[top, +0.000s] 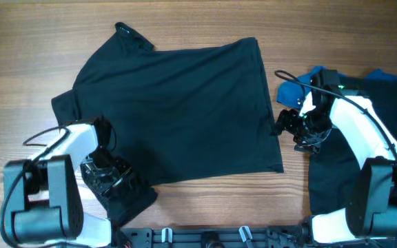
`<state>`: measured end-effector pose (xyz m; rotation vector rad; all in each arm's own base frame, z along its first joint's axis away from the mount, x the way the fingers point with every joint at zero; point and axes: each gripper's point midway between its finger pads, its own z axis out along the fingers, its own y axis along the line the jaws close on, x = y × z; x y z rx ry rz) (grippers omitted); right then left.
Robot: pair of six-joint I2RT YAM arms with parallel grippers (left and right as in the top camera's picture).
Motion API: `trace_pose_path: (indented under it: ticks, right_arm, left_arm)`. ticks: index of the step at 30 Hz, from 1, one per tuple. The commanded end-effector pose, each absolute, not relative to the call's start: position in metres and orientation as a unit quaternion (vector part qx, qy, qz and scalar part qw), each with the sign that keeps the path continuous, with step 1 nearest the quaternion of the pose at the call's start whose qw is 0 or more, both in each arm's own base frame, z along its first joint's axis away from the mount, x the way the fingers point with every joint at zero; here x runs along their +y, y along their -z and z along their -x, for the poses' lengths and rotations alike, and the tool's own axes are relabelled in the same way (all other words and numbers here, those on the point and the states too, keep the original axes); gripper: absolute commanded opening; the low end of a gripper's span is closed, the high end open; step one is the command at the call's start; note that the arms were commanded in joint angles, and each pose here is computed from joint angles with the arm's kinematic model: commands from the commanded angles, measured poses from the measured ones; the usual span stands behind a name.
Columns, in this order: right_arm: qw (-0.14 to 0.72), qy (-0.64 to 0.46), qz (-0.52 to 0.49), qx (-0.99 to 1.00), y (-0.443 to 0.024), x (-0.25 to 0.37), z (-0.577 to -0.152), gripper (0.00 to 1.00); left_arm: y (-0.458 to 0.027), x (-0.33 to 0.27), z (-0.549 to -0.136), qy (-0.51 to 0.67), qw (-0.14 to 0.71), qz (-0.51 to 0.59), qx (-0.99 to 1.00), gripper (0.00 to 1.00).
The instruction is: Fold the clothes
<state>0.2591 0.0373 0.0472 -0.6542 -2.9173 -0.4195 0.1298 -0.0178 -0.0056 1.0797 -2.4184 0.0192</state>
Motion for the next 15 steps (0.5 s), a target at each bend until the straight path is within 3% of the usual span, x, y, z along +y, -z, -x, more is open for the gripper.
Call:
trace_pose_path:
  ticks: [1, 2, 3, 9, 15]
  right_arm:
    - [0.050, 0.148, 0.219, -0.963, -0.051, 0.034, -0.262, 0.82]
    - [0.048, 0.148, 0.220, -0.963, -0.051, 0.033, -0.263, 0.82]
    - [0.045, 0.148, 0.220, -0.963, -0.051, 0.033, -0.264, 0.82]
    - [0.038, 0.149, 0.219, -0.963, -0.050, 0.033, -0.268, 0.86]
    - [0.082, 0.139, 0.289, -0.944, -0.017, 0.035, -0.235, 0.86]
  left_arm:
    - [0.020, -0.015, -0.114, 0.020, 0.274, -0.395, -0.877, 0.20]
    - [0.020, -0.015, -0.115, 0.017, 0.271, -0.390, -0.880, 0.08]
    - [0.019, -0.015, -0.117, 0.014, 0.267, -0.384, -0.884, 0.04]
    - [0.003, -0.015, -0.133, -0.011, 0.207, -0.383, -0.900, 0.04]
    - [-0.050, -0.016, -0.164, -0.069, 0.059, -0.370, -0.925, 0.04]
